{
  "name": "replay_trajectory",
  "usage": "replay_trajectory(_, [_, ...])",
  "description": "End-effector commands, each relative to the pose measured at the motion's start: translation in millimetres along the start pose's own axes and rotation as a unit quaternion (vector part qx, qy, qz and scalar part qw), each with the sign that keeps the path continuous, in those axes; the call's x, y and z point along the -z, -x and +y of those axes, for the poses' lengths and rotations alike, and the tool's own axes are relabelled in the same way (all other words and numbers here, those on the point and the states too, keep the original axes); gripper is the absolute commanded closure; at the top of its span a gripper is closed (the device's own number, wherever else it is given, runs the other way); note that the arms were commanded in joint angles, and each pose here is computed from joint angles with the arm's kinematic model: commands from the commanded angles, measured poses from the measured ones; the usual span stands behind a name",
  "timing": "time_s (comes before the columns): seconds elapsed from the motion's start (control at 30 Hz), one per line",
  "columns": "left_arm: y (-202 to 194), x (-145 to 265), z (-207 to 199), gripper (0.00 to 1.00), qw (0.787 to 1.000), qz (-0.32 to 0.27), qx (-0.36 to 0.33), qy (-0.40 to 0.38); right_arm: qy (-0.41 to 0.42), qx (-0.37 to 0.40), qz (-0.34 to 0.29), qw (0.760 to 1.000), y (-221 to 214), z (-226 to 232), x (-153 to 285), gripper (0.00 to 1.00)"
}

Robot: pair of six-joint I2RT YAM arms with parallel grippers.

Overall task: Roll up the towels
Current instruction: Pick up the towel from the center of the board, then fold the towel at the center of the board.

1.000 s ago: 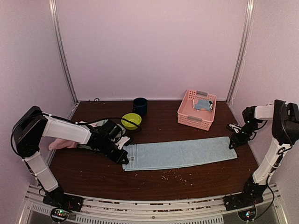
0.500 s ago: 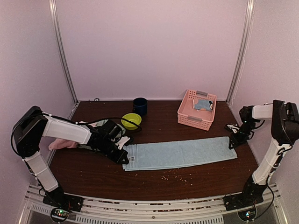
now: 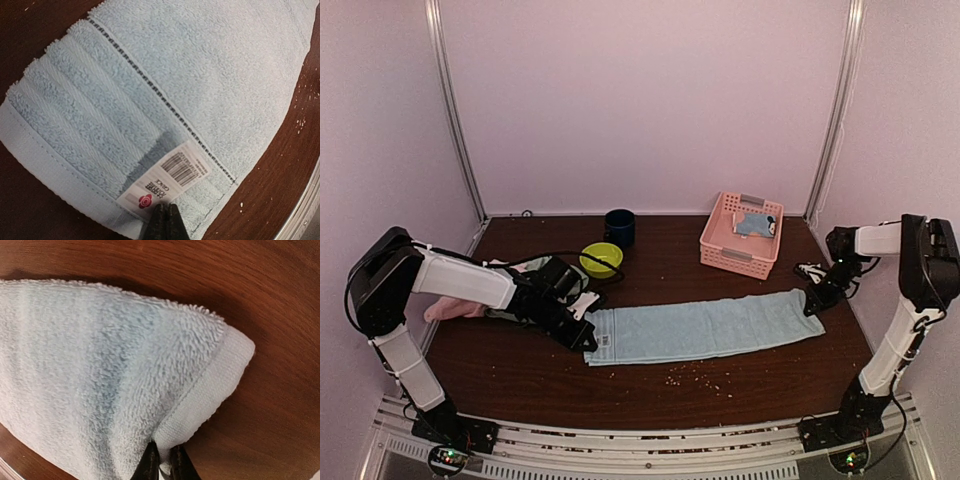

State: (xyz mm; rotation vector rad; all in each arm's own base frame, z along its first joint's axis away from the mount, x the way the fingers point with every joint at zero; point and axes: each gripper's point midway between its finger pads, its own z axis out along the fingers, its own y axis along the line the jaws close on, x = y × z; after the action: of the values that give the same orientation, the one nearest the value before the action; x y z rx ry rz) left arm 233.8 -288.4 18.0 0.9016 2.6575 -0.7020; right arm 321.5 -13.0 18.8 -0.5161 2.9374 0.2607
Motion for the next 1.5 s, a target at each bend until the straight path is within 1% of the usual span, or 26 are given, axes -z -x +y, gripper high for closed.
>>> replay_trajectory(0.0, [-23,-11,9,1.0,0.999,0.035,0.002,0.011,0.062,0.017,-0.023,0.998,10,31,-6,0.94])
replay_trajectory(0.07, [-22,-11,9,1.0,0.999,0.034,0.002,0.011,0.054,0.017,-0.026,0.998,13,28,-2,0.98])
replay_trajectory(0.13, [-21,-10,9,1.0,0.999,0.032,0.001,0.012,0.04,0.014,-0.025,0.999,13,23,5,1.0])
replay_trajectory(0.3, [-13,1,10,1.0,1.0,0.013,0.001,0.029,-0.005,-0.001,-0.022,1.0,7,-2,27,1.0])
replay_trajectory(0.53, [17,30,0,1.0,0.999,-0.042,-0.007,0.034,-0.049,-0.008,-0.016,0.999,-2,-24,56,1.0])
replay_trajectory(0.67, [29,44,5,0.88,0.996,-0.068,-0.015,0.064,-0.062,-0.012,-0.018,0.998,-2,-33,67,1.0])
replay_trajectory(0.73, [29,47,17,0.85,0.993,-0.069,-0.006,0.094,-0.065,-0.014,-0.017,0.998,-3,-36,72,1.0])
replay_trajectory(0.8, [26,47,28,0.86,0.992,-0.064,0.011,0.108,-0.065,-0.016,-0.014,0.998,-3,-39,77,1.0])
replay_trajectory(0.93, [28,41,34,0.95,0.992,-0.063,0.021,0.109,-0.077,-0.01,-0.027,0.997,6,-42,97,1.0])
replay_trajectory(1.03, [29,33,32,1.0,0.993,-0.06,0.02,0.097,-0.066,-0.008,-0.045,0.997,15,-34,114,1.0])
replay_trajectory(1.23, [42,21,19,1.0,0.996,-0.07,0.009,0.054,-0.042,0.017,-0.071,0.996,31,-1,128,1.0])
replay_trajectory(1.47, [45,14,13,1.0,0.997,-0.063,-0.003,0.045,0.004,0.063,-0.082,0.995,51,56,122,1.0])
